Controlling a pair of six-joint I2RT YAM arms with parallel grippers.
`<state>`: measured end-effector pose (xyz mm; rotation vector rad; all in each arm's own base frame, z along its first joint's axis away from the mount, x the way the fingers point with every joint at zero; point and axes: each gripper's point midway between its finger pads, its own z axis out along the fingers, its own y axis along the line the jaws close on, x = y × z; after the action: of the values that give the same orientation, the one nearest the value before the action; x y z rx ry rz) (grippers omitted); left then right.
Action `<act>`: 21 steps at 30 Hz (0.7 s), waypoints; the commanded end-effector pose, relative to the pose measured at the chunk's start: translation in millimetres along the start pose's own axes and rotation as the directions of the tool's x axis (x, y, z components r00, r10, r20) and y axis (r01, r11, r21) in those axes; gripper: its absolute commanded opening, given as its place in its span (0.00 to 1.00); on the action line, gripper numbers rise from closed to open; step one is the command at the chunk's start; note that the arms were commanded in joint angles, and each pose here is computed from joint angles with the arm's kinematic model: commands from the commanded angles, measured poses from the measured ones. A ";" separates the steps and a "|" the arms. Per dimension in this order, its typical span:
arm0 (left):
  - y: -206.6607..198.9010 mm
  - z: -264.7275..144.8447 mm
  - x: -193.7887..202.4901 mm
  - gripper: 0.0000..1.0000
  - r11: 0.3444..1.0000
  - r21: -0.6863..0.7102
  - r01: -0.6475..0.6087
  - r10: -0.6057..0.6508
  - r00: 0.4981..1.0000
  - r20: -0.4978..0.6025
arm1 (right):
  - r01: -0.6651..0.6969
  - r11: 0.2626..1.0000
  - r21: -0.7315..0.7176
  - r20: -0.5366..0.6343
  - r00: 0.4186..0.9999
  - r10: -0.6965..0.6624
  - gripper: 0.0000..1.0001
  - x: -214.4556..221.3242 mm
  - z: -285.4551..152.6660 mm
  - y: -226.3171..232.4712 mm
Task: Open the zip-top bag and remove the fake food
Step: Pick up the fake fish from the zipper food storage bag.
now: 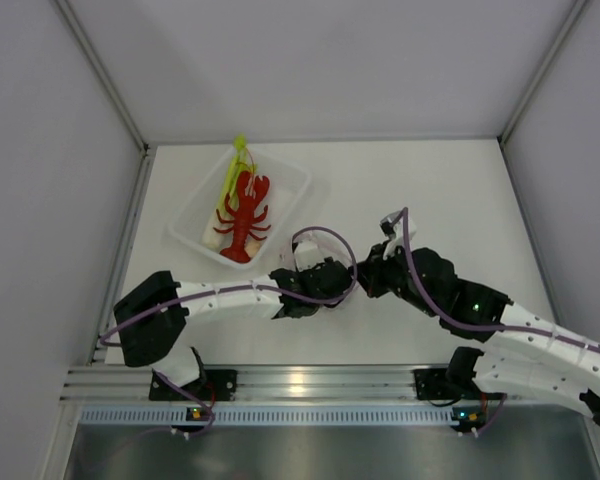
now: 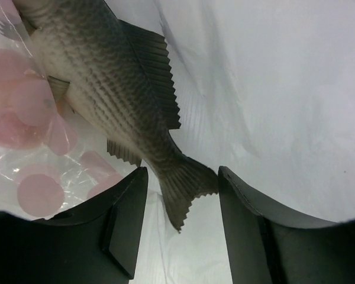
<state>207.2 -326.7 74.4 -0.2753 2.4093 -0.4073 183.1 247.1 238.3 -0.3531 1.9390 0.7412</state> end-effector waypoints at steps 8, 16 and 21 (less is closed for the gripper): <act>2.2 4.8 -25.4 0.66 0.989 -0.008 0.146 -0.145 0.988 0.052 | -0.034 0.992 -0.120 0.107 0.993 0.047 0.00 -26.3 -16.2 23.2; 1.2 25.0 0.7 0.74 0.993 -0.048 0.104 -0.106 0.994 -0.034 | -0.039 0.991 -0.131 0.091 0.995 0.051 0.00 -20.6 -11.9 26.8; 3.5 35.9 15.5 0.75 0.994 -0.073 0.079 -0.084 0.994 -0.076 | -0.033 0.990 -0.134 0.082 0.996 0.045 0.00 -17.9 -7.7 30.0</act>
<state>214.1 -334.2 49.4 -0.3541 2.4732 -0.4013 180.1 240.0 226.8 -0.3517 1.9435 0.7177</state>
